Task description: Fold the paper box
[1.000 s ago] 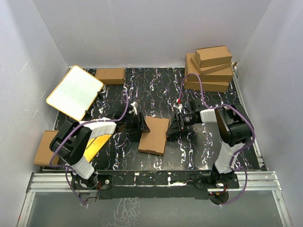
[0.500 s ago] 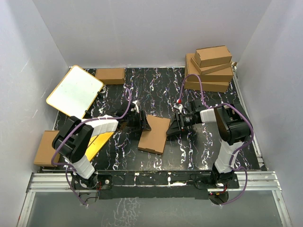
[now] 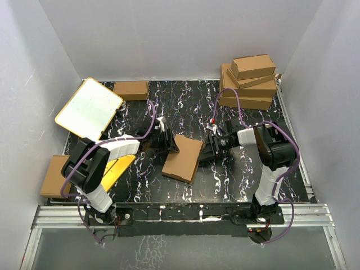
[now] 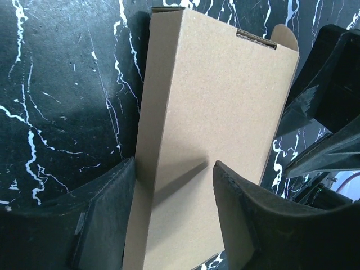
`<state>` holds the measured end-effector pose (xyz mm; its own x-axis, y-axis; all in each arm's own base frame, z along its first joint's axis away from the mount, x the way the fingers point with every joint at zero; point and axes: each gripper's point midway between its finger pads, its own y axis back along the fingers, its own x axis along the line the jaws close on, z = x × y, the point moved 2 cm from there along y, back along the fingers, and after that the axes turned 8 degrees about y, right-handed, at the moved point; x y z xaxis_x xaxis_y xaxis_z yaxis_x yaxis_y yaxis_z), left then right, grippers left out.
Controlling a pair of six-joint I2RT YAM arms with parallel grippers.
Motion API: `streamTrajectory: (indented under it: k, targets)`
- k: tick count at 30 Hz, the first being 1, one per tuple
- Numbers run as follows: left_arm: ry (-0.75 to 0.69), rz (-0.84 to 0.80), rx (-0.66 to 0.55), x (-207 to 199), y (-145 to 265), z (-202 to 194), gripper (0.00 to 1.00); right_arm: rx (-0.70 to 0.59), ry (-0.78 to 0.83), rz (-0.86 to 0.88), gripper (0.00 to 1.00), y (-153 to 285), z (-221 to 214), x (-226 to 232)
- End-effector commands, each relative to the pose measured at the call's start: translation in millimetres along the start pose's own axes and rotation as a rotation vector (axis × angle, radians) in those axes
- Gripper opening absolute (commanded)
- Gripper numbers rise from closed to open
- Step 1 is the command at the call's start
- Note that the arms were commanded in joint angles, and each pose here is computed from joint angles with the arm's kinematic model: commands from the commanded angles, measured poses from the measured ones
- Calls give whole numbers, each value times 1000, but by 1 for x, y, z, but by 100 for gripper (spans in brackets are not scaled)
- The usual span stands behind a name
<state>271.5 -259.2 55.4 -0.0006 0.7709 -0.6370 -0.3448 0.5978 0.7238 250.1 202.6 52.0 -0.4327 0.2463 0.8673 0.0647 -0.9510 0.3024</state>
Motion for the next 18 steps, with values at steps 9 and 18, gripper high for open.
streamTrajectory:
  k: [9, 18]
  targets:
    - [-50, -3, -59, -13, 26, 32, 66, -58, 101, -45, 51, 17, 23, -12]
    - [-80, -21, -86, -16, 29, 40, 62, -74, 113, -91, 51, 22, 31, -21]
